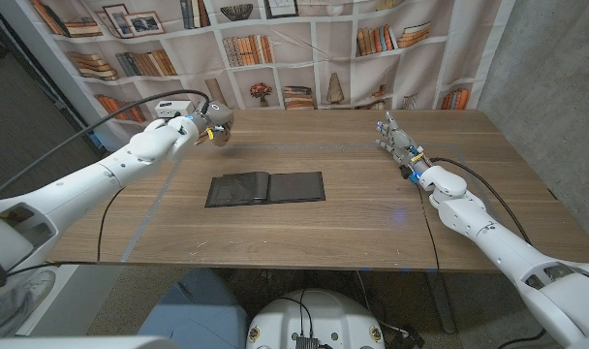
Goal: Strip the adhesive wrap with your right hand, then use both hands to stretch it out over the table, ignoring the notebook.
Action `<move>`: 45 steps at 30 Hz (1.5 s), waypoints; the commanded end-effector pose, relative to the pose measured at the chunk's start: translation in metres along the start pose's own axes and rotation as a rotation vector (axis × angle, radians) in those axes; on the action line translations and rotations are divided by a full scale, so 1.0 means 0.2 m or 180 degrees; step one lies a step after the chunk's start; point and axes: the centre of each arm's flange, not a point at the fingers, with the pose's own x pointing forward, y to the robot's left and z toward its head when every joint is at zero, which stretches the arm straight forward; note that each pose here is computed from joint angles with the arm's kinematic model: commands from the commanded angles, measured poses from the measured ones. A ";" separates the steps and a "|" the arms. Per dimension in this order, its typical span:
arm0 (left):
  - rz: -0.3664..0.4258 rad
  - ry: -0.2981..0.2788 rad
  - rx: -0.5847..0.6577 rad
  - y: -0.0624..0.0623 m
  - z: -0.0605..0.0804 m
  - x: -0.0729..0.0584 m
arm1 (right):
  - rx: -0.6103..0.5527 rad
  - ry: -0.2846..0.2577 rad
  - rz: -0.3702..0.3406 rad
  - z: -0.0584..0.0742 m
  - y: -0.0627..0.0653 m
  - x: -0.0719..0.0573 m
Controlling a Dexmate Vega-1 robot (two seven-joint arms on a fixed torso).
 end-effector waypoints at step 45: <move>0.2594 0.0433 -0.2002 0.33 0.30 -0.03 | 0.0084 -0.0313 -0.0150 0.03 -0.03 0.01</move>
